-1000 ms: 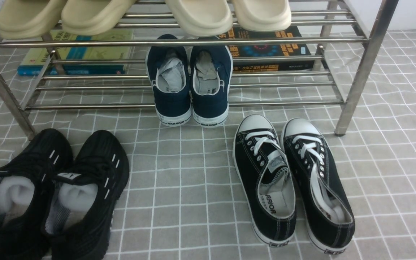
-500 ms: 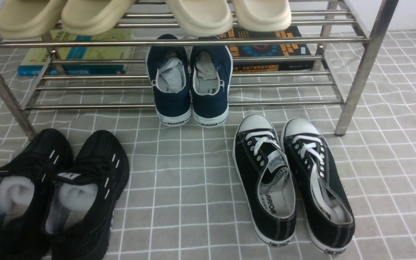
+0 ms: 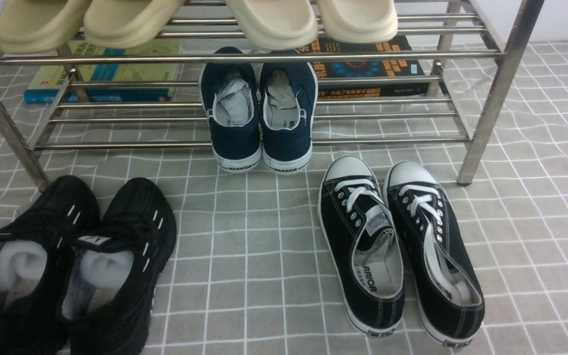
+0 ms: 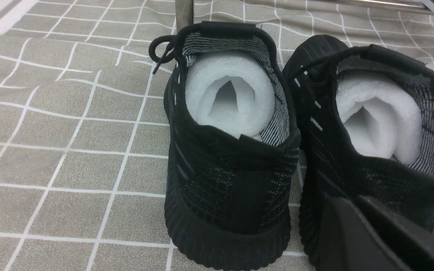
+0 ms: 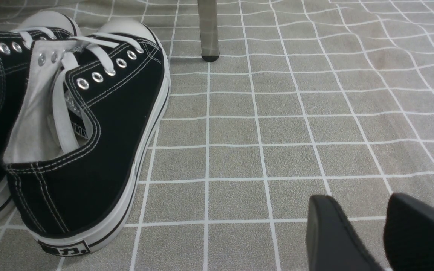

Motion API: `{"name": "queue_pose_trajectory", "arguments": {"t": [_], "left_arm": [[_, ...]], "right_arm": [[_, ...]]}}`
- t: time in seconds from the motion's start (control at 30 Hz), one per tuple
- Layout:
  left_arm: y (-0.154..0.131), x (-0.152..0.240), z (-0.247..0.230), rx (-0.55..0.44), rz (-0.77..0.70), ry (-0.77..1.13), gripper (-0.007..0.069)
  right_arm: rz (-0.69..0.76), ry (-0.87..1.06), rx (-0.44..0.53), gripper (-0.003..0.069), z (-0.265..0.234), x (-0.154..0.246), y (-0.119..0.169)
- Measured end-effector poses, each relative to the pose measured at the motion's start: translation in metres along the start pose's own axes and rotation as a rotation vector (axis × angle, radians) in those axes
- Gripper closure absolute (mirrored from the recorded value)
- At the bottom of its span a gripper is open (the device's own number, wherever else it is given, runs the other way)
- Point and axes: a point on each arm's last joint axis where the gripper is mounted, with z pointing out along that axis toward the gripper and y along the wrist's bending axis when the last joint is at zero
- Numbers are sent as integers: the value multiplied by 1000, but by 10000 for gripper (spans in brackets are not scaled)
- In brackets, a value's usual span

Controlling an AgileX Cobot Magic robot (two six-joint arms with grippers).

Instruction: Take the shoes off the shelf with your hand from the grey coffee tablecloth.

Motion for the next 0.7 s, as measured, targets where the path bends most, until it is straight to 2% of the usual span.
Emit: {"name": "queue_pose_trajectory", "arguments": {"t": [0.7], "left_arm": [[0,0,0,0,1,0,559]], "right_arm": [[0,0,0,420,0,0,0]]}}
